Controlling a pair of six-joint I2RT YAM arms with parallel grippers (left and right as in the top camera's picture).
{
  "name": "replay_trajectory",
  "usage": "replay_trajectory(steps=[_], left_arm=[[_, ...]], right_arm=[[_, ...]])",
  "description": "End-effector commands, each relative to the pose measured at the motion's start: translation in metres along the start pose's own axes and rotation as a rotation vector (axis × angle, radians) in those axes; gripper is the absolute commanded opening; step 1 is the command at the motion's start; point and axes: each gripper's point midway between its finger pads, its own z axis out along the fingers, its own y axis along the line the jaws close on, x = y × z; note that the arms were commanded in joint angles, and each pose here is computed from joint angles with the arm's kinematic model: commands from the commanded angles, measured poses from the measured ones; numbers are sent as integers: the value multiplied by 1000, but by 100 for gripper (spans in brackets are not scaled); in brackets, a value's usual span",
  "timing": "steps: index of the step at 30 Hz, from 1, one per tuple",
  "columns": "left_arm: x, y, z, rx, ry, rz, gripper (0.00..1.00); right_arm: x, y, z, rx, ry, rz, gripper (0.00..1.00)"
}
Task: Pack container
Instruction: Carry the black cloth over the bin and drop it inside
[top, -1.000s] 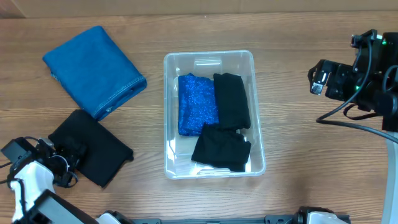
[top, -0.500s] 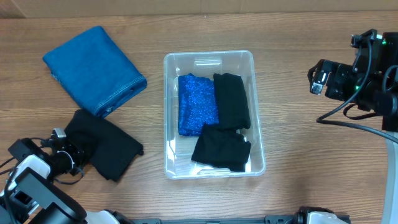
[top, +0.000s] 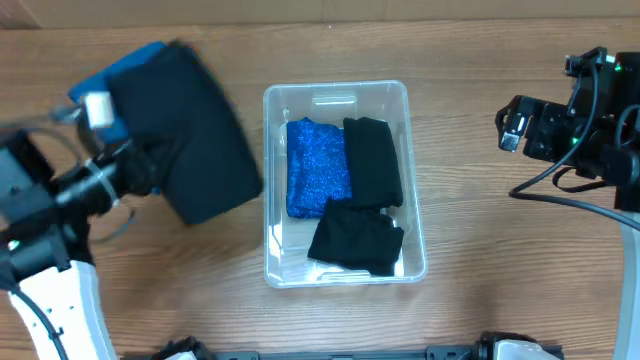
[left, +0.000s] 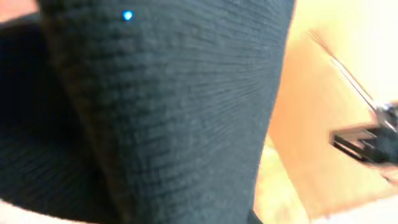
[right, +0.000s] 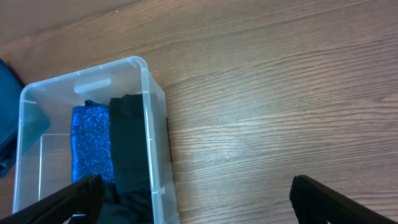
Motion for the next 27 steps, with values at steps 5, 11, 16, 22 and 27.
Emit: replay_trajectory(steps=[5, 11, 16, 22, 27], left_arm=[[61, -95, 99, 292, 349, 112, 4], [137, -76, 150, 315, 626, 98, 4], [198, -32, 163, 140, 921, 373, 4], [200, -50, 169, 292, 982, 784, 4], [224, -57, 165, 462, 1038, 1056, 4]], right_arm=[[-5, -36, -8, 207, -44, 116, 100], [-3, -40, -8, 233, -37, 123, 100], [-2, -40, -8, 233, -36, 123, 100], [-2, -40, -8, 234, -33, 123, 100], [-2, -40, -8, 234, -33, 123, 100]])
